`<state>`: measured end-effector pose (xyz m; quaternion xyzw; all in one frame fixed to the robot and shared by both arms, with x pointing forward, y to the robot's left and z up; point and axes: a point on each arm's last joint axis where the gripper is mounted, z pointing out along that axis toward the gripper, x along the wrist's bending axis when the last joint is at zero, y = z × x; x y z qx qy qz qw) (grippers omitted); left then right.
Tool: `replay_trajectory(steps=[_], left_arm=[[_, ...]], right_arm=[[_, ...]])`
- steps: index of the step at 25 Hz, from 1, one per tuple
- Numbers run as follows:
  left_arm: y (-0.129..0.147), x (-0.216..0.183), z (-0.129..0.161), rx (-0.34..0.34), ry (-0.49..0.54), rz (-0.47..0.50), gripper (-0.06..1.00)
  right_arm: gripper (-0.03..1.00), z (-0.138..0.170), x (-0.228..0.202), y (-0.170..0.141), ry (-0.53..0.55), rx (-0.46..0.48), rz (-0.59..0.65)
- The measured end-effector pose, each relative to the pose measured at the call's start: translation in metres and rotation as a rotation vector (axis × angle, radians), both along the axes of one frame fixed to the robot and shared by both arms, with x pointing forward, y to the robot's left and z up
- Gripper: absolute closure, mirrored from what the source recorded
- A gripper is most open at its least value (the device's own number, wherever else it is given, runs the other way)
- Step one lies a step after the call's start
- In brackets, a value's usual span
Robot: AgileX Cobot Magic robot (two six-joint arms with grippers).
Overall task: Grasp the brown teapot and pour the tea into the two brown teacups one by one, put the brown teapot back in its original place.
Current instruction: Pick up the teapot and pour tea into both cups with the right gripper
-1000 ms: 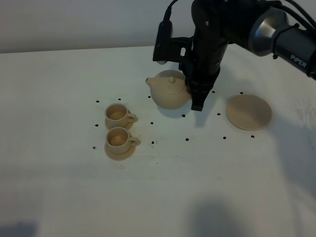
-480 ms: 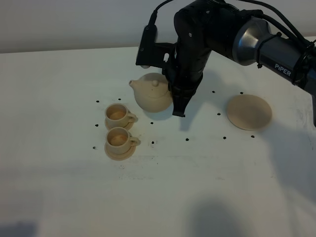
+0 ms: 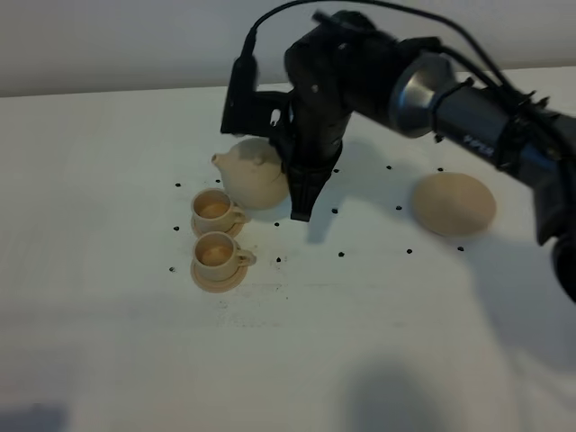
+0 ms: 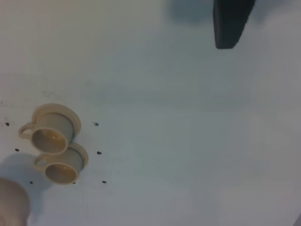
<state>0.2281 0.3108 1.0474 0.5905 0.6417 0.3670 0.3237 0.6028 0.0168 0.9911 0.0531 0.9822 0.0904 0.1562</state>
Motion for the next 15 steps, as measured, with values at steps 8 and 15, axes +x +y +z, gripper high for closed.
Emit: replay_trajectory(steps=[8, 15], left_arm=[[0.000, 0.000, 0.000, 0.000, 0.000, 0.000, 0.33], [0.000, 0.000, 0.000, 0.000, 0.000, 0.000, 0.33]], right_arm=[[0.84, -0.005, 0.007, 0.002, -0.062, -0.058, 0.021], [0.84, -0.014, 0.006, 0.014, -0.120, -0.083, 0.072]])
